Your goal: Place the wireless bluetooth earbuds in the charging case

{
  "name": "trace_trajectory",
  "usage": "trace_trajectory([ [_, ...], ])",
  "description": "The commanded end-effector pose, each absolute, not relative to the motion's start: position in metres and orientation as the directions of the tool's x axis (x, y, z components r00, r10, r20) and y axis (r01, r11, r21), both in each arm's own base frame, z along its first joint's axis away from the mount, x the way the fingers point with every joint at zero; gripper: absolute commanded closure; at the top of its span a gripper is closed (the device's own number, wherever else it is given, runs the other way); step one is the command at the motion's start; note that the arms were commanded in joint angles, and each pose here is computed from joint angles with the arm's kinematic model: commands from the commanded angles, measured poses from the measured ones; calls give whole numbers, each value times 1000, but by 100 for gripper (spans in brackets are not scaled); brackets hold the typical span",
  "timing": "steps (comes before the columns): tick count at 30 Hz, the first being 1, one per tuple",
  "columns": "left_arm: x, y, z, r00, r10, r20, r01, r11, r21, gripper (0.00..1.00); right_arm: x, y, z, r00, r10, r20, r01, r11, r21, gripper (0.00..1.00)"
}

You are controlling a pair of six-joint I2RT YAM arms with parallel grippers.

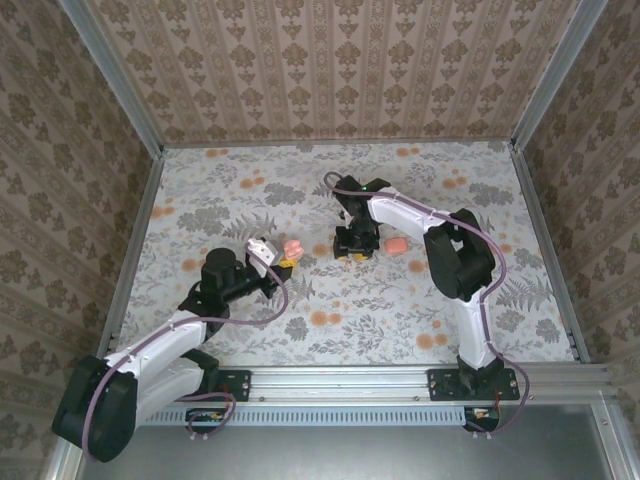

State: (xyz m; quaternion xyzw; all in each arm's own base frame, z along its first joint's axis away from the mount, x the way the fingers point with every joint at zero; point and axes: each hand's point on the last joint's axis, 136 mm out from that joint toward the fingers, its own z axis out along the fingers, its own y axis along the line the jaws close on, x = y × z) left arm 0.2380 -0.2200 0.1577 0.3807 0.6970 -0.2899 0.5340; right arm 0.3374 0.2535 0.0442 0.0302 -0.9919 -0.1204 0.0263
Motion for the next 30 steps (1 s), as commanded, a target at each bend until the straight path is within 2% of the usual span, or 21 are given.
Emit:
trace_trajectory([
  [1,235,-225,165,-98,224,-970,860,509,31,86,329,252,40,-992,-70,102,-47,976,214,58],
  [12,235,-228,163,-113,228,-967,867,498,16,86,332,257,21,-988,-71,136,-40,976,214,63],
  [22,236,-228,161,-127,232,-964,868,497,6,86,331,255,15,-986,-70,150,-38,978,205,78],
  [30,236,-231,158,-141,233,-962,873,488,-10,86,336,254,28,-996,-53,76,-35,975,221,83],
])
